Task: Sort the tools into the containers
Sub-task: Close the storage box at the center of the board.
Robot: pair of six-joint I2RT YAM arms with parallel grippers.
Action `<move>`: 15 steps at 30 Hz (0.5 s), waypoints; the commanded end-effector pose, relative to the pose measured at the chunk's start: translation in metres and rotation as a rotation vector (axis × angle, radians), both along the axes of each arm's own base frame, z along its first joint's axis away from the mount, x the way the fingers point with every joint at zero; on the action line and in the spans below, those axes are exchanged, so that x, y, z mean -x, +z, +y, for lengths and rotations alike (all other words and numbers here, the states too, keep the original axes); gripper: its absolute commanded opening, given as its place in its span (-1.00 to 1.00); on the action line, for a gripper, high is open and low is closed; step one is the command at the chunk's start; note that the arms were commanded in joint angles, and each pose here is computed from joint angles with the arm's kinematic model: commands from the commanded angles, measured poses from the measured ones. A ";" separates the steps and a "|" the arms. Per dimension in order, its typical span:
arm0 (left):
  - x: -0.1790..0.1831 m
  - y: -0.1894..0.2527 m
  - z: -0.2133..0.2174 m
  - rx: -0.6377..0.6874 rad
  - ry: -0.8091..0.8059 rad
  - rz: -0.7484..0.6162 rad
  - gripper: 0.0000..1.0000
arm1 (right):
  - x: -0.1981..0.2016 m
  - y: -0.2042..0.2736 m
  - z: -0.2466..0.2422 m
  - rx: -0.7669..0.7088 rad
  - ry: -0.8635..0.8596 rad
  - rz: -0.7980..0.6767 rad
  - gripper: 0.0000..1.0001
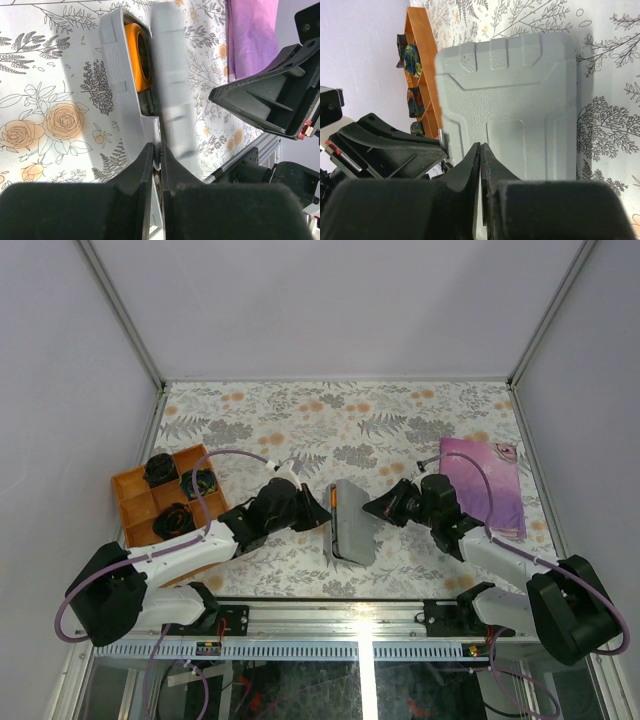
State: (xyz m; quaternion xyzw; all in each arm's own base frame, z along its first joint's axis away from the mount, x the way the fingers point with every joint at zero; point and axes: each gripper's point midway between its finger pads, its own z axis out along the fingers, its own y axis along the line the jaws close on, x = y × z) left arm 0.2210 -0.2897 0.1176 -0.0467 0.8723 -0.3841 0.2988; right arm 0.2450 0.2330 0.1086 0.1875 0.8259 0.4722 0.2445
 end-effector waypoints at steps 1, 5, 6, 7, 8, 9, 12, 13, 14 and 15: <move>-0.006 0.029 -0.016 0.067 -0.040 -0.075 -1.00 | -0.003 0.012 0.011 -0.014 0.023 -0.049 -0.89; -0.006 0.029 -0.017 0.069 -0.040 -0.075 -1.00 | -0.004 0.012 0.016 -0.013 0.036 -0.049 -0.89; -0.006 0.029 -0.016 0.069 -0.040 -0.075 -1.00 | -0.003 0.012 0.017 -0.012 0.039 -0.050 -0.89; -0.006 0.028 -0.016 0.067 -0.040 -0.073 -1.00 | -0.004 0.011 0.018 -0.010 0.042 -0.050 -0.89; -0.006 0.027 -0.016 0.064 -0.039 -0.072 -1.00 | -0.003 0.011 0.019 -0.007 0.045 -0.051 -0.89; -0.005 0.025 -0.015 0.062 -0.039 -0.070 -1.00 | -0.003 0.010 0.020 0.000 0.051 -0.055 -0.89; -0.003 0.017 -0.012 0.053 -0.034 -0.059 -1.00 | -0.003 0.008 0.021 0.038 0.069 -0.065 -0.84; -0.001 0.013 -0.010 0.049 -0.031 -0.053 -1.00 | -0.002 0.006 0.021 0.062 0.084 -0.071 -0.81; 0.000 0.008 -0.008 0.044 -0.028 -0.046 -1.00 | -0.002 0.004 0.021 0.090 0.100 -0.076 -0.78; 0.002 0.003 -0.006 0.040 -0.024 -0.039 -1.00 | -0.001 0.002 0.022 0.113 0.117 -0.081 -0.75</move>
